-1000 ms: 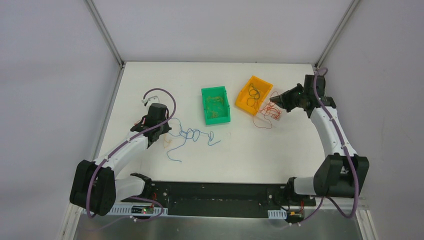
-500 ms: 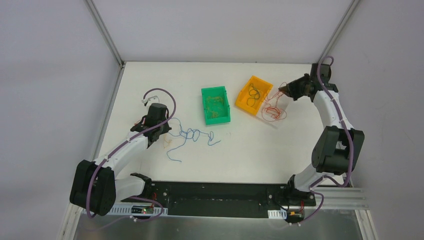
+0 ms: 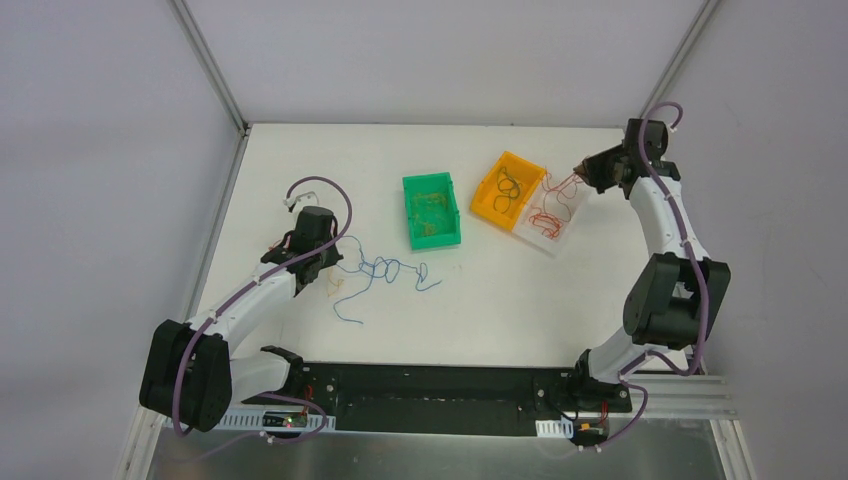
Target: Untangle the cables
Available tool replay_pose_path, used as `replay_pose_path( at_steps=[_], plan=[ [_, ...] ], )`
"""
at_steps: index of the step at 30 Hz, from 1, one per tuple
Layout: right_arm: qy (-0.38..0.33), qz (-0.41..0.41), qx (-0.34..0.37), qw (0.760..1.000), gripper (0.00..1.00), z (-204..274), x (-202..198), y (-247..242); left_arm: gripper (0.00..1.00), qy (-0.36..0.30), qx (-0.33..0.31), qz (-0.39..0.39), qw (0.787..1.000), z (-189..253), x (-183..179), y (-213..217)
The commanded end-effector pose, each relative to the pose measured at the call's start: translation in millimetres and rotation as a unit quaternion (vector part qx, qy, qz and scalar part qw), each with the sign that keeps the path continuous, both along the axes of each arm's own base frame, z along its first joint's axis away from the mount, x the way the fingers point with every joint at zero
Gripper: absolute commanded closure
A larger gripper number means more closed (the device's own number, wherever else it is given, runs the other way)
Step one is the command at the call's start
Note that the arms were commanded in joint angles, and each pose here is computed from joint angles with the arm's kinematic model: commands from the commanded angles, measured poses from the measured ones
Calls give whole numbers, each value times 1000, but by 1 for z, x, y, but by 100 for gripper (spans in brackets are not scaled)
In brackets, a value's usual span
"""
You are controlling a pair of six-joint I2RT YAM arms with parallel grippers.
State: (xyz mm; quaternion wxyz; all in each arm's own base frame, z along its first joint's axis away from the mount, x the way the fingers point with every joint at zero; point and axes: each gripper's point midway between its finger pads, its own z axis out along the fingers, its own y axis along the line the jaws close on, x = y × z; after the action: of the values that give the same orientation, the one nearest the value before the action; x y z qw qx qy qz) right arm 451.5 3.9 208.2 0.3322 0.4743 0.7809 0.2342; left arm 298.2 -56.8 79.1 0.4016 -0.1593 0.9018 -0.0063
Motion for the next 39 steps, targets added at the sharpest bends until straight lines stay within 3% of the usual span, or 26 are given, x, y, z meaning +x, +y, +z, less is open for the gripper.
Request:
replay_pose_path(
  at_steps=[1,9,19,25,35,39],
  plan=[
    [0,-56,-39,998,100,-10,-4,-23,100,-11,4,6,1000,3,3,4],
    [5,-65,-125,990,100,-48,-11,-20,100,-7,4,3,1000,1,3,2],
    [78,-43,-160,983,100,-112,-10,-13,100,-6,2,-2,1000,2,3,1],
    [127,-26,-220,967,100,-126,-15,-5,100,-1,-2,-7,1000,0,4,-2],
    [144,-8,-238,961,100,-129,-14,-2,100,1,-3,-11,1000,-1,4,-4],
    [141,3,-250,958,89,-117,-11,1,100,1,-4,-11,1000,-1,4,-4]
  ],
)
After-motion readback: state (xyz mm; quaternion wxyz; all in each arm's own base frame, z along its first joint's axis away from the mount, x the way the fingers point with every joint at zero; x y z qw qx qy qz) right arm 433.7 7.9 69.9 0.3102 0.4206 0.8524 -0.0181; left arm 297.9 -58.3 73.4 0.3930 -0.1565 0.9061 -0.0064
